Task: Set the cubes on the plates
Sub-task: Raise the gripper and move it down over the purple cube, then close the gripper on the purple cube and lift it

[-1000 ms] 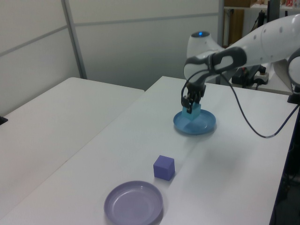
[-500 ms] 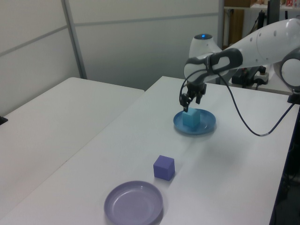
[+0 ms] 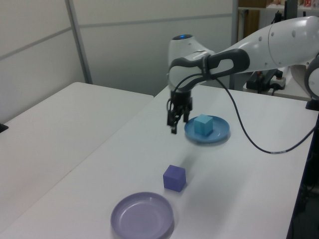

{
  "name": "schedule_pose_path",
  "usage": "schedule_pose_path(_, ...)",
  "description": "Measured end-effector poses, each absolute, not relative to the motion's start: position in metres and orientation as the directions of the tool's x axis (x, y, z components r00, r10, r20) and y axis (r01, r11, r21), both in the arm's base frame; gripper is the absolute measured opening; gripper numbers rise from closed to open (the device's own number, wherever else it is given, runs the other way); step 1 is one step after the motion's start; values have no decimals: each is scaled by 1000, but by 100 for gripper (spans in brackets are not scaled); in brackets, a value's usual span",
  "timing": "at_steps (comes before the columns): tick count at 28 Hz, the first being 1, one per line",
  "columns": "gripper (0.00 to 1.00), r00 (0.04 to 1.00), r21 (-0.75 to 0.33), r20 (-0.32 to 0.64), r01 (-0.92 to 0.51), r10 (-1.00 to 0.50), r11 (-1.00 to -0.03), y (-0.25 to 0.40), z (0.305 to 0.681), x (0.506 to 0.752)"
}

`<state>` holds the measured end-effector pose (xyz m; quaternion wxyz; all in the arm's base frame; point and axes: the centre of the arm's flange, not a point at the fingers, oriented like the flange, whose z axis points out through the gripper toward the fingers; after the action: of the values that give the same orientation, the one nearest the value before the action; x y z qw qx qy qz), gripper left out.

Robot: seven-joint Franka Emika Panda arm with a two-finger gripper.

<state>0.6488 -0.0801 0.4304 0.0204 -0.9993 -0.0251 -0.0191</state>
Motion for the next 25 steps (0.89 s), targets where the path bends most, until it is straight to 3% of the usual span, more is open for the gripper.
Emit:
schedule_pose_path(7,100,995,-66,-29,96,98,-993,3,428,643)
schedule_pose_path(15,100,974,-33,-147,172,175,-985,66,378,616)
schedule_pose_path(25,100,971,10,-160,184,180,-983,67,352,606)
